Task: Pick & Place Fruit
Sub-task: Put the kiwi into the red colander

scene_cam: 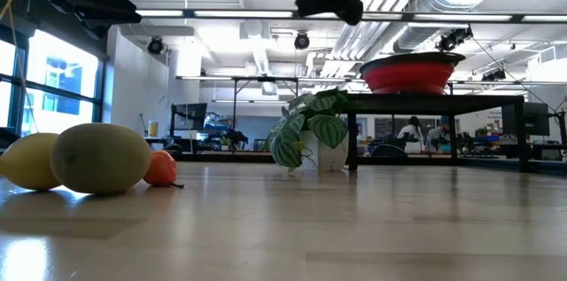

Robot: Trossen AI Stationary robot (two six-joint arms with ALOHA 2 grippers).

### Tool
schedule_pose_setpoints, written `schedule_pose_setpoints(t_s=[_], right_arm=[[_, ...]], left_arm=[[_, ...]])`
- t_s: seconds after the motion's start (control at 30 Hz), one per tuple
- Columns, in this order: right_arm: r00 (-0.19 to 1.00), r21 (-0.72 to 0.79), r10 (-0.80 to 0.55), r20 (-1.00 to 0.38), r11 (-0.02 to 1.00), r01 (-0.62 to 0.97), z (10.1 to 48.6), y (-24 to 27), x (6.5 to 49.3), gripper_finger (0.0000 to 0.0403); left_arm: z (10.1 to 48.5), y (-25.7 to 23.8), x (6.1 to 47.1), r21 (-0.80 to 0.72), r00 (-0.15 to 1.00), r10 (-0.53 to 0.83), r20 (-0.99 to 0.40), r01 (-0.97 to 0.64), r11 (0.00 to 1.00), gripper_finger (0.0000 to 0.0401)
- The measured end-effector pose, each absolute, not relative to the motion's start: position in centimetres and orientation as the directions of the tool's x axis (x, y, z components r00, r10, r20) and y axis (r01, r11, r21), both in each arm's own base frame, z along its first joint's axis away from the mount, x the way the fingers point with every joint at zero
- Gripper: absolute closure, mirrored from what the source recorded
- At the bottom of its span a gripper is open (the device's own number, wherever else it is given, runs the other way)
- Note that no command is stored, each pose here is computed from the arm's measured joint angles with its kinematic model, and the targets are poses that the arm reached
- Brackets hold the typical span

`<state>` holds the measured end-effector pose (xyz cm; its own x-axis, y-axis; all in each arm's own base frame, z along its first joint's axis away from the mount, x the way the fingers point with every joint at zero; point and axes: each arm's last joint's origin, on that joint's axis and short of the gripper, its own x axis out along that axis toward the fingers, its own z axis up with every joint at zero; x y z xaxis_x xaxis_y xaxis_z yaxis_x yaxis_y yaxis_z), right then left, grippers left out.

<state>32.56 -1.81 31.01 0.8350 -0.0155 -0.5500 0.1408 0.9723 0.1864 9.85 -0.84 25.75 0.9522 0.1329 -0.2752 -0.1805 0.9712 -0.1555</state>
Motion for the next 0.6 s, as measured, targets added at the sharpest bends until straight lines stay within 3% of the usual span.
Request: schedule_pose_setpoints(t_s=[0.23,0.47,0.6], right_arm=[[0.858,0.222,0.020,-0.513,0.969,0.110,29.1,1.9,35.1,0.0334],[0.894,0.142,0.137,-0.427,0.986,-0.083,27.3,5.1,37.6,0.0341],[0.888,0.154,0.160,-0.430,0.983,-0.102,25.9,5.8,38.5,0.0341]], left_arm=[[25.7,-1.0,10.1,-0.236,0.953,0.092,-0.288,-0.164,0.958,0.0302],[25.0,-1.3,11.1,-0.265,0.931,0.063,-0.360,-0.167,0.950,0.0302],[24.4,-1.5,12.0,-0.257,0.909,0.049,-0.414,-0.168,0.952,0.0302]])
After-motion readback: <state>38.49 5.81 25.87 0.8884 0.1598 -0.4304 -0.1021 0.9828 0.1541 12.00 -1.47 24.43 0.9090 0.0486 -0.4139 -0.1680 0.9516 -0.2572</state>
